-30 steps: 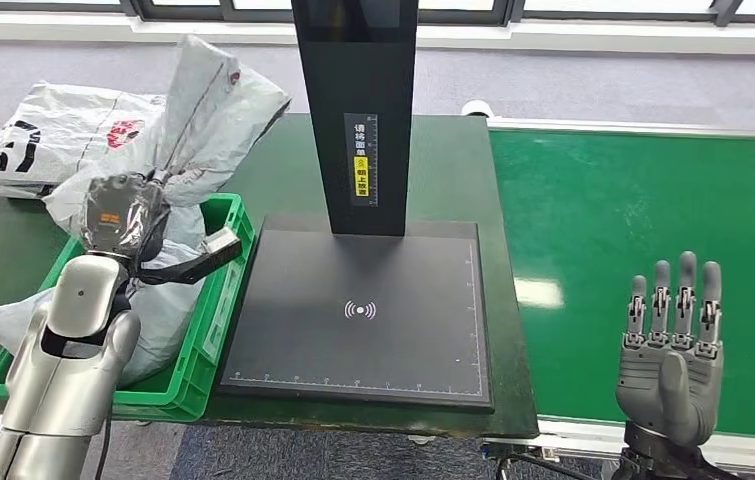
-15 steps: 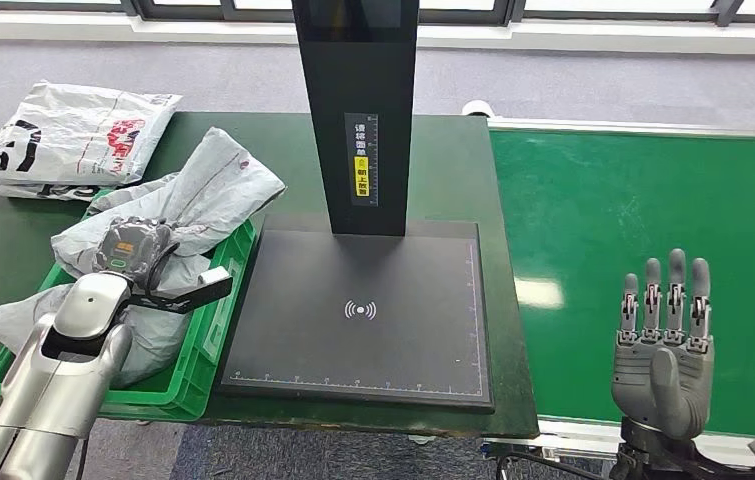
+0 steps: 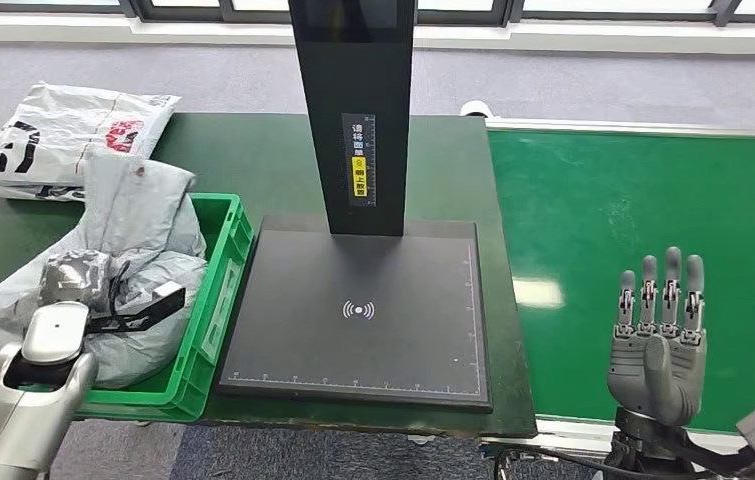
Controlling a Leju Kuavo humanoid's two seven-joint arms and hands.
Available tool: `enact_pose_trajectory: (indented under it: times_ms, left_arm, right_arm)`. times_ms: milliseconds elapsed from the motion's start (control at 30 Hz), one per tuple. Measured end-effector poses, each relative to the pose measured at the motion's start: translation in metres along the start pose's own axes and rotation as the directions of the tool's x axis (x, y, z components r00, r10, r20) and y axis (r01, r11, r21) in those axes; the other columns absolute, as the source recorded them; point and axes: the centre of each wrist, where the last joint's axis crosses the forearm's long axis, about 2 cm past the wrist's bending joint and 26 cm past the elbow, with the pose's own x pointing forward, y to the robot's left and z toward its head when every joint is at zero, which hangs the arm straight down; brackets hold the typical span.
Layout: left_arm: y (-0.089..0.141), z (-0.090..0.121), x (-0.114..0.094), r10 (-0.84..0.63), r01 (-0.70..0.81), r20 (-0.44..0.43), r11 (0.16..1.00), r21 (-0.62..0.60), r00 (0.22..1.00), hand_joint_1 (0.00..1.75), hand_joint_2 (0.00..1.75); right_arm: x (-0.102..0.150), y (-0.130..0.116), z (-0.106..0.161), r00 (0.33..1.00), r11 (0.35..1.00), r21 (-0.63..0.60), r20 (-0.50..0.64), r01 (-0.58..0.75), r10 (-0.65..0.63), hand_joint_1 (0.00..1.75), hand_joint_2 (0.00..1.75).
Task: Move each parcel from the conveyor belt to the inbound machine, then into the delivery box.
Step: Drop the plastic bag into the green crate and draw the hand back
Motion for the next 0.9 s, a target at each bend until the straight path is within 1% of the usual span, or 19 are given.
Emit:
enact_pose_trajectory:
  times_ms: [133, 300, 433, 467, 567, 600, 633, 767, 900]
  left_arm:
    - [-0.004, 0.005, -0.012, -0.014, 0.014, -0.028, 1.000, -0.014, 1.000, 1.75, 1.75]
    - [-0.005, 0.007, -0.017, -0.022, 0.022, -0.045, 1.000, -0.015, 0.999, 1.75, 1.75]
    - [-0.008, 0.012, -0.022, -0.036, 0.033, -0.101, 0.999, -0.031, 0.994, 1.75, 1.75]
    - [-0.009, 0.014, -0.022, -0.040, 0.036, -0.116, 0.999, -0.036, 0.992, 1.46, 1.75]
    - [-0.010, 0.020, -0.024, -0.042, 0.037, -0.139, 0.999, -0.037, 0.989, 0.15, 1.75]
    - [-0.010, 0.020, -0.025, -0.040, 0.035, -0.139, 0.999, -0.033, 0.990, 0.00, 1.75]
    - [-0.009, 0.021, -0.025, -0.036, 0.033, -0.134, 0.999, -0.026, 0.990, 0.00, 1.75]
    - [-0.002, 0.016, -0.024, -0.008, 0.011, -0.087, 0.999, 0.036, 0.996, 0.00, 0.00]
    - [0.015, 0.005, -0.019, 0.037, -0.031, -0.038, 0.988, 0.151, 0.999, 0.00, 0.00]
  right_arm:
    - [-0.002, 0.001, -0.002, 1.000, 1.000, -0.005, -0.002, 0.000, 0.000, 0.00, 1.75]
    - [-0.004, 0.001, -0.002, 1.000, 1.000, -0.005, -0.006, 0.003, -0.003, 0.00, 1.75]
    - [-0.005, 0.002, -0.002, 1.000, 1.000, -0.008, -0.012, 0.004, -0.004, 0.00, 1.75]
    - [-0.005, 0.002, -0.002, 1.000, 1.000, -0.011, -0.014, 0.004, -0.004, 0.00, 1.75]
    - [-0.005, 0.002, -0.001, 1.000, 1.000, -0.023, -0.014, 0.001, -0.001, 0.00, 1.75]
    - [-0.005, 0.001, -0.001, 1.000, 1.000, -0.028, -0.013, 0.000, 0.000, 0.00, 1.75]
    - [-0.006, 0.001, -0.001, 1.000, 0.999, -0.034, -0.012, -0.001, 0.001, 0.00, 1.75]
    - [-0.006, 0.000, 0.003, 1.000, 0.998, -0.055, -0.012, -0.002, 0.002, 0.00, 1.75]
    - [-0.006, 0.000, 0.007, 1.000, 0.998, -0.067, -0.014, -0.005, 0.004, 0.00, 1.75]
